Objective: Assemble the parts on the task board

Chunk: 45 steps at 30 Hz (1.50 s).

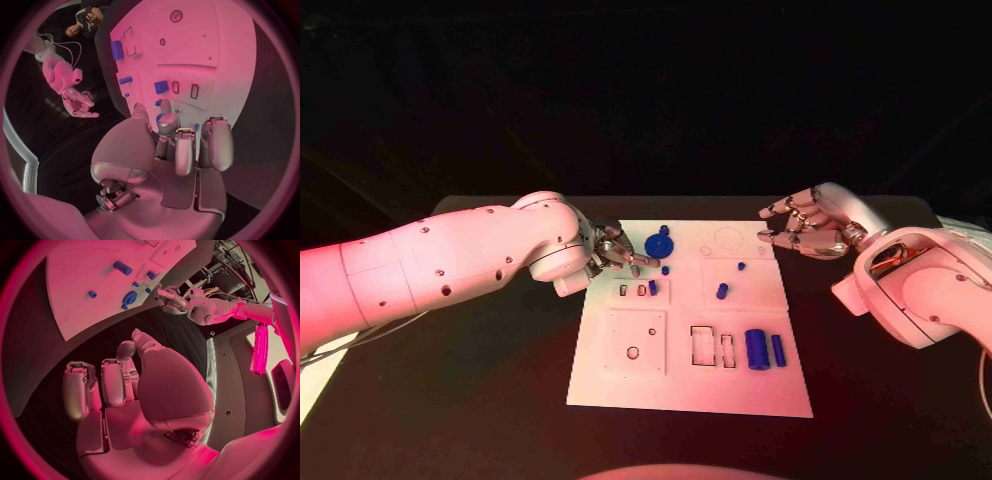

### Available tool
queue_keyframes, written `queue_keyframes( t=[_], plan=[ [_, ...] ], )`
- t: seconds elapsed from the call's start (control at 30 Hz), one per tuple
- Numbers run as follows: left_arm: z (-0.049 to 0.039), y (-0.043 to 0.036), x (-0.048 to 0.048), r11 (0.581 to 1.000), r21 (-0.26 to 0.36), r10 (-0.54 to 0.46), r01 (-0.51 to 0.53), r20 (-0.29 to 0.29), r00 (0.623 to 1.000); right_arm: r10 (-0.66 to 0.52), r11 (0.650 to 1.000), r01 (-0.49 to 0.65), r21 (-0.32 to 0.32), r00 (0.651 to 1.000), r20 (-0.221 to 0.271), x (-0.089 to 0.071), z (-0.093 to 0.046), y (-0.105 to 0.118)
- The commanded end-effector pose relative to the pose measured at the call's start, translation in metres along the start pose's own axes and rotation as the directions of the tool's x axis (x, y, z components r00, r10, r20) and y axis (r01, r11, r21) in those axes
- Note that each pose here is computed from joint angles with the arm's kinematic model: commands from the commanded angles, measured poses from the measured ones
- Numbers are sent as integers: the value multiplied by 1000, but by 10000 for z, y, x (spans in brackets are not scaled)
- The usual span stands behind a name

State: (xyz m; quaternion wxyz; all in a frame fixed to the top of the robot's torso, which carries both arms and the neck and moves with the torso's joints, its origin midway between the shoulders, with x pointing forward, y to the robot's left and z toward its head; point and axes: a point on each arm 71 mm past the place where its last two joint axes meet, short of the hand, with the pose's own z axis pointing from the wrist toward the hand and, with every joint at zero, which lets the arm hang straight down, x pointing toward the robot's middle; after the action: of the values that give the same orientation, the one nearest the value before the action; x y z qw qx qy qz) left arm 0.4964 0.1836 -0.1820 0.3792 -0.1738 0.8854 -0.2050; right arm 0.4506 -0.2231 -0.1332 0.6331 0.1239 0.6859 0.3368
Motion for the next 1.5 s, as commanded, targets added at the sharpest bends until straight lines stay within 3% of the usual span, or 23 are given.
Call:
queue_keyframes(
  t=[0.03,0.33,1.27,1.5],
  plan=[
    [41,-46,19,995,-32,89,-89,-5,996,-5,1000,5,20,1000,-26,23,10,-11],
    [102,-162,79,988,-29,152,-153,-25,988,-5,1000,5,17,1000,-30,35,26,-10],
    [174,-271,139,968,-39,244,-247,-54,968,-5,1000,5,11,999,-44,70,55,3],
    [194,-265,140,967,-46,249,-252,-70,966,-5,1000,5,7,999,-47,77,55,12]
  ],
)
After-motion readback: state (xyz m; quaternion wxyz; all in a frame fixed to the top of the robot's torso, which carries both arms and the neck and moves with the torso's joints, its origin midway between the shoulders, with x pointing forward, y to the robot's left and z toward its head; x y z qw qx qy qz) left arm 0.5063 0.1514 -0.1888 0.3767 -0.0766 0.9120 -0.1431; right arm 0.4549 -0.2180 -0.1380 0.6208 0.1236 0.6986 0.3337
